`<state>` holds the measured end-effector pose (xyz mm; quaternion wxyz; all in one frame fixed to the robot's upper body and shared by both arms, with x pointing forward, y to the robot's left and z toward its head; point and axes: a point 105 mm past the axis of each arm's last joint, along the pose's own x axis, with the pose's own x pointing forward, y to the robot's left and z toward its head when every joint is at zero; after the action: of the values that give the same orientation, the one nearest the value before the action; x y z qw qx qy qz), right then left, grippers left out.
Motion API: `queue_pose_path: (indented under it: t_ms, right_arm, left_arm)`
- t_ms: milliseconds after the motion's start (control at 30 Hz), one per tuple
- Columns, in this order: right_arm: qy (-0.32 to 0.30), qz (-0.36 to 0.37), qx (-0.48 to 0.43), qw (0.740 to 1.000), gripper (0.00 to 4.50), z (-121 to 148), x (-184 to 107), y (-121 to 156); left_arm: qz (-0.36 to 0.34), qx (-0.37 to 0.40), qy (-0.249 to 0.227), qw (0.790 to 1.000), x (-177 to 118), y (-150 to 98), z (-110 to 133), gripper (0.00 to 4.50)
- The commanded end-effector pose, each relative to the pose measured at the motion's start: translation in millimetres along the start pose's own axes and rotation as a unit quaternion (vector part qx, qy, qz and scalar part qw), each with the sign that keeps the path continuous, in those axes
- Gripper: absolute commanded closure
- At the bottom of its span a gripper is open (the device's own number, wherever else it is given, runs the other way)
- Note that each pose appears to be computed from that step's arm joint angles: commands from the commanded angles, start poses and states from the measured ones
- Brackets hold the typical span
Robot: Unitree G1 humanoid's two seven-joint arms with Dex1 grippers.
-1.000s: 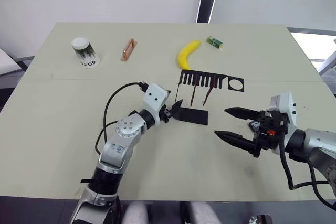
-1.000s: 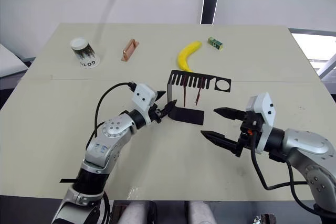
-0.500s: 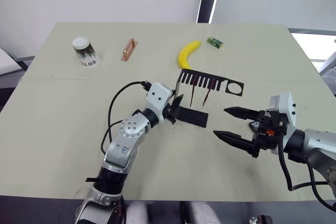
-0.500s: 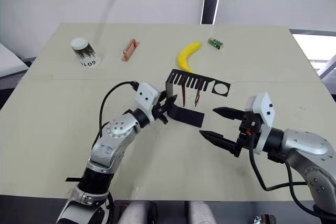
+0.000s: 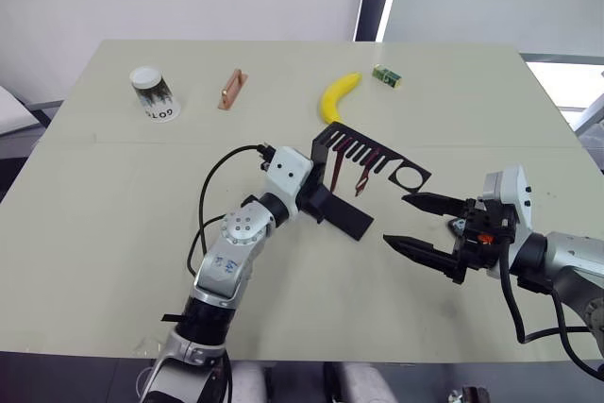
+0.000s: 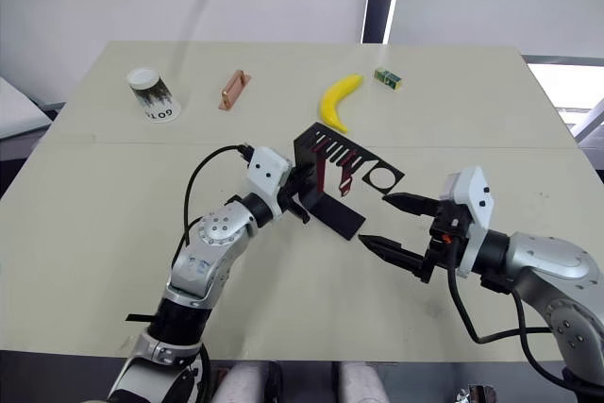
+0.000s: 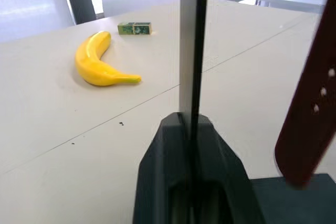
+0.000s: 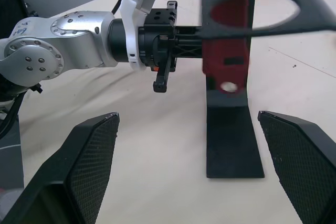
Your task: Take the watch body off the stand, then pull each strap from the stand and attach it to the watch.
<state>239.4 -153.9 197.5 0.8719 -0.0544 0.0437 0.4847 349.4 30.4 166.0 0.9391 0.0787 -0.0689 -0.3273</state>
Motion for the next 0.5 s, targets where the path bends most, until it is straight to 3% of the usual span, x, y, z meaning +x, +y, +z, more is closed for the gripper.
queue_pose_path:
  t_ms: [33, 333, 500]
  right_arm:
    - [-0.012, 0.005, -0.011, 1.000, 0.00, 6, 1, 4]
    - [-0.021, -0.001, -0.016, 1.000, 0.00, 11, 5, 6]
    - [-0.045, -0.073, -0.030, 0.996, 0.00, 16, 28, 2]
  left_arm:
    - [-0.008, 0.014, -0.030, 0.999, 6, -5, 15, 4.44]
    - [0.038, 0.012, -0.033, 0.999, 5, 7, 15, 4.44]
    - [0.104, 0.023, -0.035, 0.994, -2, 27, 14, 4.44]
